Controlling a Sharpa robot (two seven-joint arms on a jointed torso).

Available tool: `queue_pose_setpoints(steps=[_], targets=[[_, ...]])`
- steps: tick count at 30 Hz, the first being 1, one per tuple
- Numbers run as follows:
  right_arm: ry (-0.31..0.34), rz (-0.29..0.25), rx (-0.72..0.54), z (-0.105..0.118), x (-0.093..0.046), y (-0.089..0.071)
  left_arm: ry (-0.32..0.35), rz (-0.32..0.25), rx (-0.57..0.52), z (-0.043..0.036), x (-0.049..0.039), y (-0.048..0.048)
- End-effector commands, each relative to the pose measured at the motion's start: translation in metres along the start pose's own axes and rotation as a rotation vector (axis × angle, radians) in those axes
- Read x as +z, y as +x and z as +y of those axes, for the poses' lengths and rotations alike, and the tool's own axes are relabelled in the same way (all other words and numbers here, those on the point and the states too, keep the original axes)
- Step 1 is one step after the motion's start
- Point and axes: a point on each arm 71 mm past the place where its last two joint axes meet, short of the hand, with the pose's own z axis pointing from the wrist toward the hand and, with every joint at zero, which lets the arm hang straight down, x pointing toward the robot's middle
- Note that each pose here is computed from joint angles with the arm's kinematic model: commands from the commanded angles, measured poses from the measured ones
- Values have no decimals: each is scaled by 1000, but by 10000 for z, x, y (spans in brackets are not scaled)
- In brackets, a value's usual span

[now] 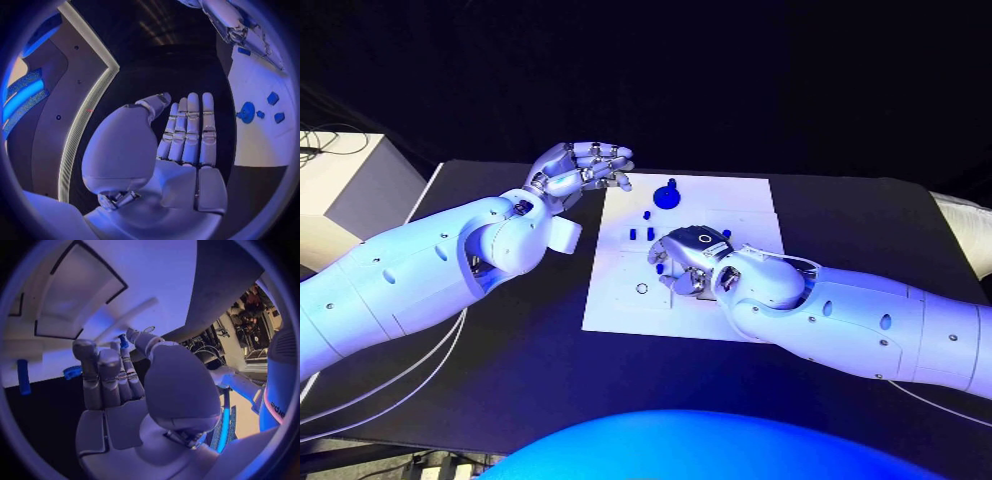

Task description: Assemble the parts on the task board

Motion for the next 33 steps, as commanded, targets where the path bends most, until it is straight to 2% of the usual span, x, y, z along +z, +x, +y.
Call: queue_pose_setpoints(steps=[1, 10, 17, 26, 33], targets=[[6, -12, 3, -19, -12, 3, 5, 18, -5, -4, 6, 21], [13, -65, 19, -42, -49, -41, 0, 21, -6, 3, 7, 16], [14, -124, 69, -89, -160, -135, 0, 23, -7, 8, 11, 18], [76, -140, 163, -363, -308, -492, -1, 25, -8, 11, 13, 17], [131, -92, 133, -759, -418, -751, -3, 31, -12, 23, 19, 23]])
